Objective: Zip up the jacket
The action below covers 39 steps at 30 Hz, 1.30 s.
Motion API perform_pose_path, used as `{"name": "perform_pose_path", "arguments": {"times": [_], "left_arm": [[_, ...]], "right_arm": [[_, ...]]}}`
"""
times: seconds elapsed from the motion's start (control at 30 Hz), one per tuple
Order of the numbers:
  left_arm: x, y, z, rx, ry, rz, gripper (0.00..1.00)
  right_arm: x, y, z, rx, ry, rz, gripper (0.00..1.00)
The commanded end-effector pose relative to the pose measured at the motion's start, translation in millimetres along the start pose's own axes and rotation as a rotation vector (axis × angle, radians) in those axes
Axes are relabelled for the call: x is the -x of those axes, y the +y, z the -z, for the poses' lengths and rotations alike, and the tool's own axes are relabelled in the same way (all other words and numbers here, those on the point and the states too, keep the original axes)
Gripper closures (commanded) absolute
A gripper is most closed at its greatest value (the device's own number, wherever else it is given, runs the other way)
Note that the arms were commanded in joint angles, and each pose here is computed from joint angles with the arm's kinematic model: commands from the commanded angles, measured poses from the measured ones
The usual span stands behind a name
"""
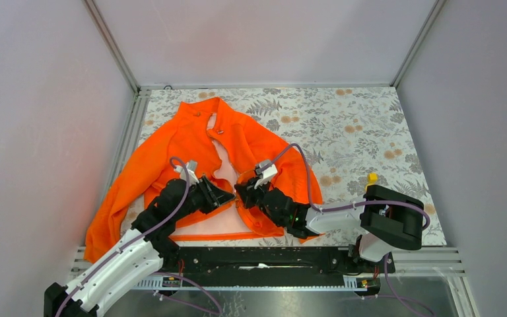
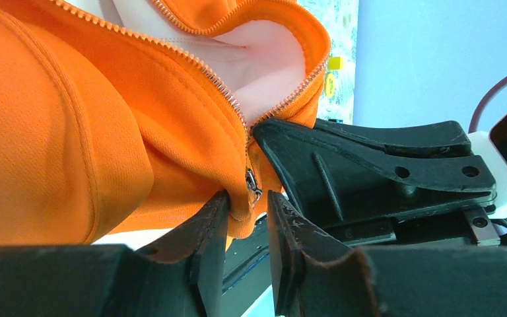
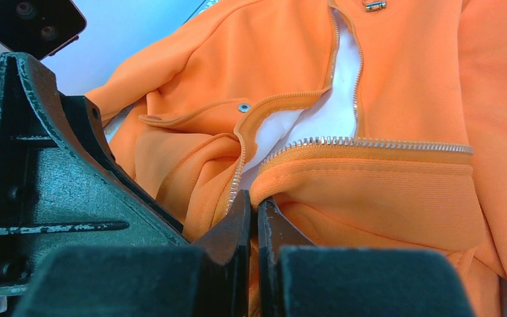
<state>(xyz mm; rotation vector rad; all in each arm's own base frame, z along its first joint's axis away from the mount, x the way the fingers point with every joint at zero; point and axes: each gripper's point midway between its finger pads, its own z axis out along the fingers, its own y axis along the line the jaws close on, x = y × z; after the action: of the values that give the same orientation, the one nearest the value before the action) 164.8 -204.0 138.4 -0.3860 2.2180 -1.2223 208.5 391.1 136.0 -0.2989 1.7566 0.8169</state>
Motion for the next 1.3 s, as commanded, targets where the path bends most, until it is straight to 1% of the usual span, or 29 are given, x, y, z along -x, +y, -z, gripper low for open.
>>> {"name": "perform_pose_path", "arguments": {"times": [0.0, 0.27, 0.47, 0.63, 0.83, 0.93, 1.13, 1.27], "left_arm": [[5, -14, 2, -0.047, -0.023, 0.032, 0.72], [-1, -2, 0, 0.007, 0.007, 0.058, 0.73], [-4, -2, -2, 0.000, 0.026, 0.047, 0.83], [-7, 2, -1, 0.008, 0.039, 0.030, 0.88], [-9, 2, 1, 0.000, 0.039, 0.033, 0.85], [-8, 4, 1, 0.005, 0.035, 0.029, 0.86], [-11, 7, -2, 0.016, 0.047, 0.024, 0.81], [-10, 9, -3, 0.019, 0.045, 0.019, 0.81]], "right_arm": [[18, 9, -1, 0.020, -0.054, -0.052, 1.00], [20, 10, -3, 0.020, -0.059, -0.053, 1.00], [20, 9, -7, -0.005, -0.055, -0.062, 1.00], [18, 4, -11, -0.054, -0.055, -0.089, 1.00], [14, 7, -14, -0.057, -0.047, -0.107, 1.00], [15, 8, -15, -0.058, -0.049, -0.114, 1.00], [15, 9, -15, -0.060, -0.045, -0.122, 1.00], [15, 10, -16, -0.060, -0.044, -0.127, 1.00]]}}
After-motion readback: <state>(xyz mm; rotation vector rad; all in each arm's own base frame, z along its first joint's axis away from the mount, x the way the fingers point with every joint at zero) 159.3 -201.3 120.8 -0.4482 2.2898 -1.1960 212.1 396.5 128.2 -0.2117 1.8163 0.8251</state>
